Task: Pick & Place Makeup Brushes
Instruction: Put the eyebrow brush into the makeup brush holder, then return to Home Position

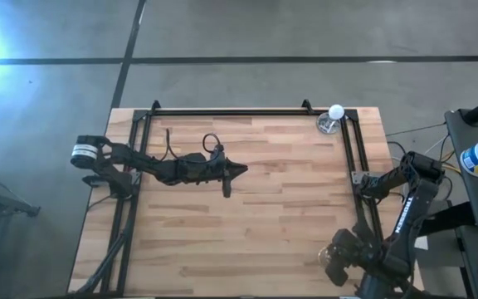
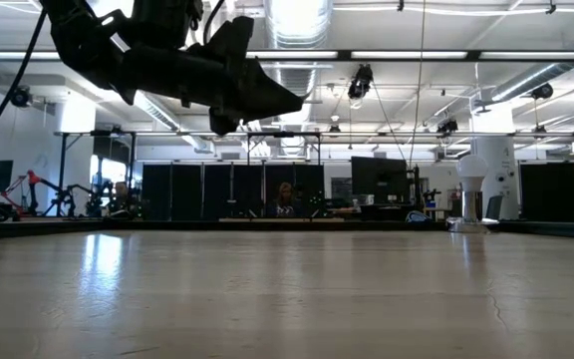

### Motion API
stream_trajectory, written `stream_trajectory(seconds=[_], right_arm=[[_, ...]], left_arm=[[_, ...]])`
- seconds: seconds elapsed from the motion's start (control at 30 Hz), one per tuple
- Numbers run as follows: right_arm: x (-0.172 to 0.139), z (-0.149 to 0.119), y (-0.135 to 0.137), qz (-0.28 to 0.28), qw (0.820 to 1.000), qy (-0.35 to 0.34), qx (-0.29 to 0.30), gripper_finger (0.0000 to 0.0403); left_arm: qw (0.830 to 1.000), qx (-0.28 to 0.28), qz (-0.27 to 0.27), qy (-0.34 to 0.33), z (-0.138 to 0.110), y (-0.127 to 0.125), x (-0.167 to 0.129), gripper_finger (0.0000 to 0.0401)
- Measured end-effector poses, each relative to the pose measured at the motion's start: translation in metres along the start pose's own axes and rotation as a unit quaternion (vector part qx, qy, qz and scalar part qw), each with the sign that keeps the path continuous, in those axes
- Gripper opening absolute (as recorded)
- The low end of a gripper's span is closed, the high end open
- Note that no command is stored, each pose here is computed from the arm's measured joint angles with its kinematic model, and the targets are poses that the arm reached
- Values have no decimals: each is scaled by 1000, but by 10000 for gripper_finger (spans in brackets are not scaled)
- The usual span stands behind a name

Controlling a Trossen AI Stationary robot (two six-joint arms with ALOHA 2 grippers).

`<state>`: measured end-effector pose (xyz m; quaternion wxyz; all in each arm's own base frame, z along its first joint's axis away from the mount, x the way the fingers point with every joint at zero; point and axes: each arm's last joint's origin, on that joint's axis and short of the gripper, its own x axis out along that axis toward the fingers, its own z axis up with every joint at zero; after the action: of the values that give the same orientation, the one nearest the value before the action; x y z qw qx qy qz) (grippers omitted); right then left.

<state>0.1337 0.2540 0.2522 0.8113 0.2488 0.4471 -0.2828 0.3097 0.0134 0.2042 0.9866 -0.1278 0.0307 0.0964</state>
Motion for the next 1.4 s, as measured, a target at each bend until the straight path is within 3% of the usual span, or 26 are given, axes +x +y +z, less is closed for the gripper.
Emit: stream_trajectory(seconds=[0.4,0.53,0.7,0.93,1.07,1.23,1.4], right_arm=[[-8,1,-2,-33,997,66,-26,145],[-25,13,1,-1,994,74,-83,165],[-30,38,3,45,984,13,-171,127],[-19,99,-2,149,945,-66,-284,17],[-2,137,-17,202,918,-117,-320,8],[33,179,-39,296,870,-184,-349,8],[65,218,-67,316,835,-262,-367,8]], left_arm=[[1000,-13,-14,5,1,3,1,21],[999,-10,-29,9,1,6,1,14],[999,4,-47,8,6,11,0,1],[995,47,-92,-7,17,10,-9,0],[992,65,-106,-16,20,12,-22,0],[991,68,-110,-44,22,20,-48,0],[992,67,-92,-56,18,33,-75,0]])
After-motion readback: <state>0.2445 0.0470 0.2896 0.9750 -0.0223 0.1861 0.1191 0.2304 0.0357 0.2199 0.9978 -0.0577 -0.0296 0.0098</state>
